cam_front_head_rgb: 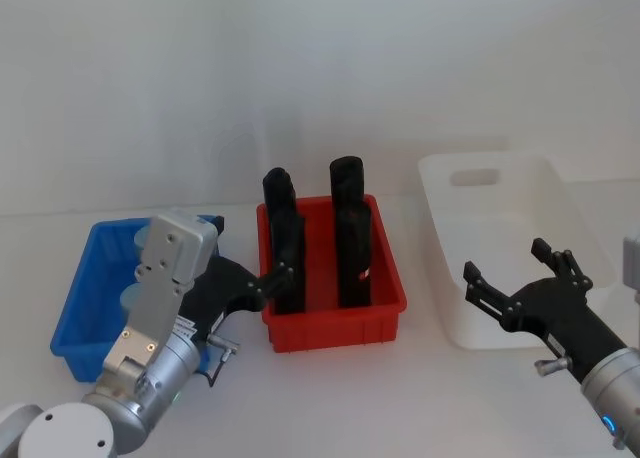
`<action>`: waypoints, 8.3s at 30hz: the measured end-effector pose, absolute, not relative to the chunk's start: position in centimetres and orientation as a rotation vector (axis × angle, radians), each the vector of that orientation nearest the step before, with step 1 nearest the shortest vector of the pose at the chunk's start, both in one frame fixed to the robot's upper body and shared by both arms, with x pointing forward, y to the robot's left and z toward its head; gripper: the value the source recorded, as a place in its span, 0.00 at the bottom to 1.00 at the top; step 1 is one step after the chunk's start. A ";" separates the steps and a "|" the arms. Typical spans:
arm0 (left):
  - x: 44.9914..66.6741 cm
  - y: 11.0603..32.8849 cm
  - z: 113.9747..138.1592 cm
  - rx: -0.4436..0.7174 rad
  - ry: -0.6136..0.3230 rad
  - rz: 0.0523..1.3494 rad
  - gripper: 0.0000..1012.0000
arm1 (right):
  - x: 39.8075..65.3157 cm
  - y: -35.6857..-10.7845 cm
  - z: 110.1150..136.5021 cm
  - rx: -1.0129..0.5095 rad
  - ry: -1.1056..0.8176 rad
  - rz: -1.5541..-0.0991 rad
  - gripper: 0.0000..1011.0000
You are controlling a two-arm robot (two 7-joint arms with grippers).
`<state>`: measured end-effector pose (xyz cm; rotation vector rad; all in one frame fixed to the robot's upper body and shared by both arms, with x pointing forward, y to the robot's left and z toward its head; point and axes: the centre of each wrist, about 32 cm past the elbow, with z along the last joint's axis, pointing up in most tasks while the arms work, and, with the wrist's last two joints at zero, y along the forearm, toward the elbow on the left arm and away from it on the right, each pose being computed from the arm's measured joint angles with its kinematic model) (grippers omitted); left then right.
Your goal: Pick the cotton swabs from the blue box and place them into the white box.
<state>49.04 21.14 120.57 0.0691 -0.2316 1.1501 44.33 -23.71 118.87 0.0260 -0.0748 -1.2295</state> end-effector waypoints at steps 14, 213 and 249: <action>49.7 24.1 121.0 0.116 -0.128 1.230 0.99 | 44.3 -23.7 118.9 0.026 -0.075 -1.230 0.99; 56.5 24.5 131.4 0.099 -0.018 0.500 0.64 | 44.7 -23.9 121.9 -0.050 -0.147 -0.764 0.99; 56.6 24.5 131.5 0.098 -0.019 0.497 0.64 | 48.1 -21.8 122.5 -0.066 -0.184 -0.816 0.99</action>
